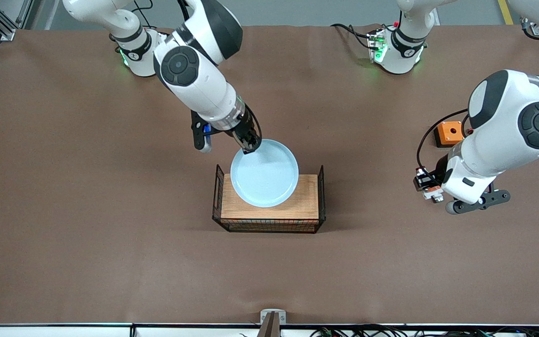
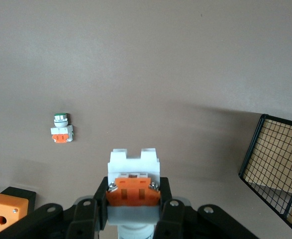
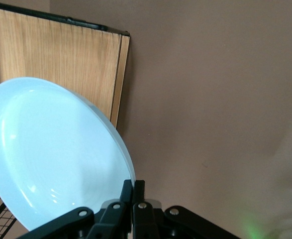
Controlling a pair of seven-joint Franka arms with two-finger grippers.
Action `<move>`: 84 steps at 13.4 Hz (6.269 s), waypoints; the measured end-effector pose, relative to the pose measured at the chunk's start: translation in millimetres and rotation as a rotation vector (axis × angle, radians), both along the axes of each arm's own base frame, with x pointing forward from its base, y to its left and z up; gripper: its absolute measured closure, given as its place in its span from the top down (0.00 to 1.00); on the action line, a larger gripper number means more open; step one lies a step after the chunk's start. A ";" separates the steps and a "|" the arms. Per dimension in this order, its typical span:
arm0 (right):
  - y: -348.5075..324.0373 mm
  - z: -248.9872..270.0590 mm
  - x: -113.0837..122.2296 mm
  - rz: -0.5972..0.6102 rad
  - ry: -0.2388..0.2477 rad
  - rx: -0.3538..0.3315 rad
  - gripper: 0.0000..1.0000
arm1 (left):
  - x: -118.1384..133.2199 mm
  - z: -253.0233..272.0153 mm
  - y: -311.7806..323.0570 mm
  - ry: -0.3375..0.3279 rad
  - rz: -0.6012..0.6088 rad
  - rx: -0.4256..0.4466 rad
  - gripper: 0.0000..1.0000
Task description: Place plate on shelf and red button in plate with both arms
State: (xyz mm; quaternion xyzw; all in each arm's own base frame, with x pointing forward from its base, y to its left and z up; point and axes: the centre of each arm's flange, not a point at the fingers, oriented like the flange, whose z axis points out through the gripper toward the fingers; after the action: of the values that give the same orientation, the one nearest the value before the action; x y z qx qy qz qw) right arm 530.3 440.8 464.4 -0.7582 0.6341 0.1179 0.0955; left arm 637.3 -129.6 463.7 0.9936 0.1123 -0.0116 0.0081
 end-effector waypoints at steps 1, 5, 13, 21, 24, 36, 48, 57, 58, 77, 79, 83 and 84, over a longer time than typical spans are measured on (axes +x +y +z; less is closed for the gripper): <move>1.9 -5.2 3.7 -0.002 0.000 -0.001 0.03 | -0.4 0.2 -0.9 0.001 -0.002 0.000 0.41; 8.7 -34.3 16.3 -0.019 -0.012 0.000 0.03 | -1.1 2.9 -2.5 0.001 -0.003 -0.001 0.41; 10.3 -66.5 24.1 -0.013 -0.001 -0.021 0.03 | -8.3 29.3 -41.9 -0.010 0.063 -0.092 0.41; 14.2 -93.8 26.8 -0.009 0.004 -0.044 0.30 | -55.4 58.2 -156.4 0.026 0.239 -0.176 0.41; 13.7 -83.8 31.4 -0.008 -0.014 -0.042 0.61 | -63.6 55.9 -200.7 0.027 0.325 -0.234 0.41; -121.0 159.4 -16.5 0.428 0.049 -0.109 1.00 | -49.8 -74.3 -315.7 -0.060 0.423 -0.357 0.41; -358.6 162.2 -52.6 0.914 -0.098 -0.095 1.00 | -46.2 10.5 -283.6 -0.147 0.303 -0.092 1.00; -448.3 176.6 -37.9 1.108 -0.220 -0.167 1.00 | -33.2 144.8 -29.9 -0.053 0.063 0.130 1.00; -447.0 185.3 -37.0 1.112 -0.238 -0.182 1.00 | -34.1 145.5 -11.8 -0.024 0.070 0.141 1.00; -444.2 218.5 26.8 1.225 -0.342 -0.248 1.00 | -73.0 201.2 106.3 -0.004 -0.135 0.068 1.00; -444.5 218.5 26.8 1.227 -0.343 -0.248 1.00 | -76.9 196.6 97.3 0.008 -0.149 0.075 1.00; -445.5 218.6 26.8 1.228 -0.342 -0.249 1.00 | -94.6 194.3 80.4 0.020 -0.171 0.097 1.00; -445.5 218.6 26.8 1.228 -0.342 -0.249 1.00 | -101.2 194.5 77.0 0.018 -0.176 0.099 1.00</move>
State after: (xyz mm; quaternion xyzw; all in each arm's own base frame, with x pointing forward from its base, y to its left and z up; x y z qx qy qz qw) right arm 557.0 -4.7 683.0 -0.9963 0.0699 -0.0458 0.0216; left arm 536.1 -52.6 658.2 0.9986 0.0253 -0.0156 -0.0429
